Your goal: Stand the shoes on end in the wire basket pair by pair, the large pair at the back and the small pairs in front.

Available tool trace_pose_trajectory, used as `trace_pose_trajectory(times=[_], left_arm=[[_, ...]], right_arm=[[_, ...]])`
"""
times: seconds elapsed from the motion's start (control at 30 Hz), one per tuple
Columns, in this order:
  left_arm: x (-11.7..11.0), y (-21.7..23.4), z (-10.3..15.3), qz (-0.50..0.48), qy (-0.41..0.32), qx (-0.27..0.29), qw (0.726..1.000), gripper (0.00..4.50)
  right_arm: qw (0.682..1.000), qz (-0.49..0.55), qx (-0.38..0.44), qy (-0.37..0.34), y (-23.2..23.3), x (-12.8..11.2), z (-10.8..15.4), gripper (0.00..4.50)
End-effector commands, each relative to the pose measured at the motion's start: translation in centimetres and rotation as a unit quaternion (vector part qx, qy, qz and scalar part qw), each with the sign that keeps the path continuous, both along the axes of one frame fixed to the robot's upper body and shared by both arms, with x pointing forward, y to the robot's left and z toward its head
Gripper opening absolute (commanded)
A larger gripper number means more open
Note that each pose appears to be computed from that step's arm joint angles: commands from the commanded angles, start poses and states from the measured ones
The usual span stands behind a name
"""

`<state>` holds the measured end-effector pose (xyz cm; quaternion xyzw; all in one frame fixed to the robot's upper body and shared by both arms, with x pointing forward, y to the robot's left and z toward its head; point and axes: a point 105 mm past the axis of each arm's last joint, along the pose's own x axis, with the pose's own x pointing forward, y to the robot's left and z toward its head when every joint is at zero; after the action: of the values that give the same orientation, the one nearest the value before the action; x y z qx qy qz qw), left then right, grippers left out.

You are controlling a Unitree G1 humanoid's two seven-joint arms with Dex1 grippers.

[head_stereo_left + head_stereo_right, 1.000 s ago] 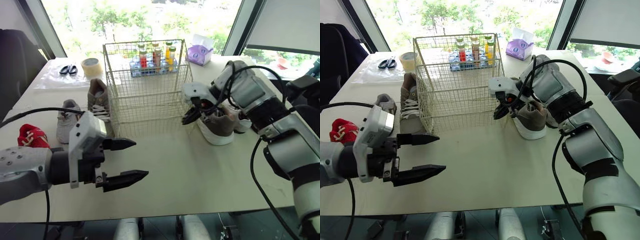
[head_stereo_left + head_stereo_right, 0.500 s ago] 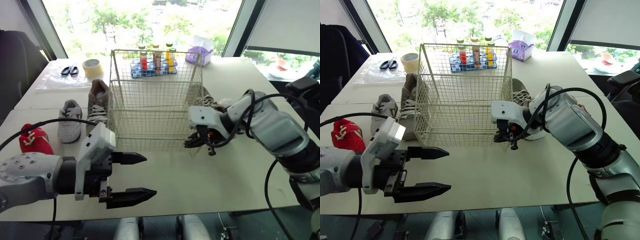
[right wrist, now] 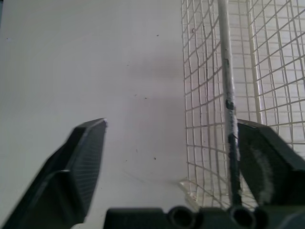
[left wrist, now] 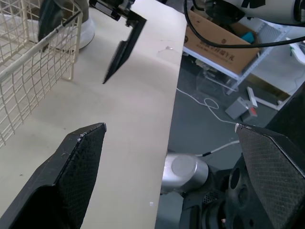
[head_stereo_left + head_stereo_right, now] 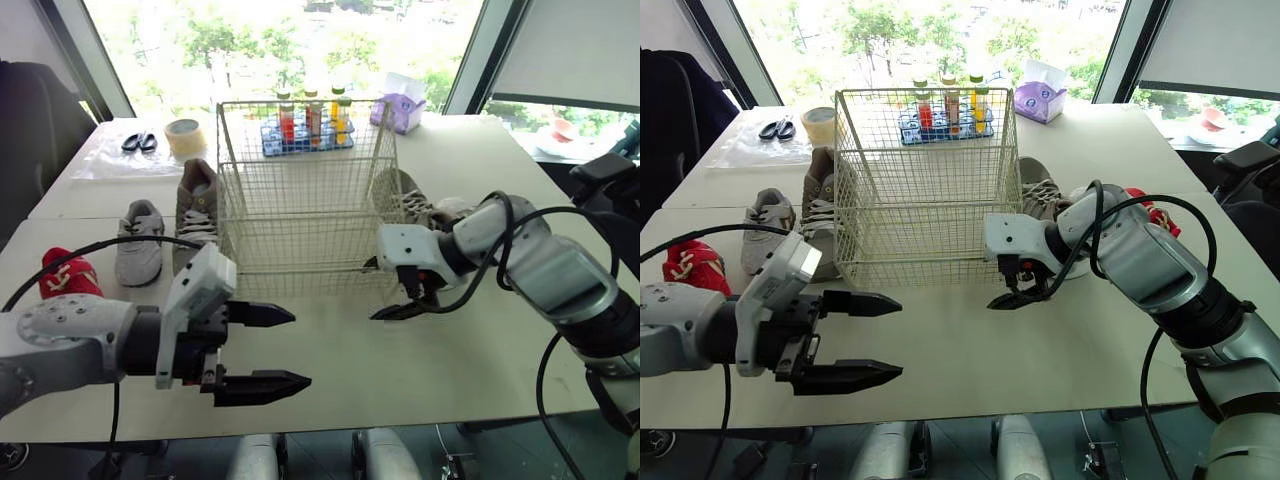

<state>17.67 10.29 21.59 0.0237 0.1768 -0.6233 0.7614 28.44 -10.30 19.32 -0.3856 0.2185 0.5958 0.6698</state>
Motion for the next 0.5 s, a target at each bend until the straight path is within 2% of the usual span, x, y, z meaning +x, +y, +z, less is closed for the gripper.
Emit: trace_pose_trajectory(times=[0.03,0.13,0.2,0.27,0.33,0.43,0.5], left_arm=[[0.0,0.1,1.1,-0.002,-0.007,-0.022,1.0,4.5],[-0.1,0.4,1.2,-0.006,0.011,-0.039,0.999,4.5],[-0.1,0.4,1.2,-0.014,0.023,-0.048,0.999,4.5],[-0.1,0.5,1.2,-0.021,0.033,-0.055,0.998,4.5],[0.6,0.6,1.5,-0.017,0.036,-0.075,0.996,4.5],[2.1,0.2,1.6,-0.002,0.026,-0.098,0.995,4.5],[3.3,-0.3,1.0,0.018,0.001,-0.094,0.995,4.5]], right_arm=[[0.998,-0.03,0.059,-0.008,-1.7,-2.0,5.8,4.25],[0.988,-0.088,0.127,0.016,-2.6,-3.0,8.6,4.25],[0.972,-0.118,0.203,0.014,-2.6,-3.3,10.8,4.38],[0.959,-0.131,0.25,0.003,-2.7,-3.7,11.8,4.38],[0.93,-0.205,0.301,-0.048,-4.1,-2.6,11.6,4.38],[0.889,-0.297,0.33,-0.115,-6.6,-1.8,8.9,4.38],[0.851,-0.371,0.348,-0.13,-8.6,-1.2,6.6,4.38]])
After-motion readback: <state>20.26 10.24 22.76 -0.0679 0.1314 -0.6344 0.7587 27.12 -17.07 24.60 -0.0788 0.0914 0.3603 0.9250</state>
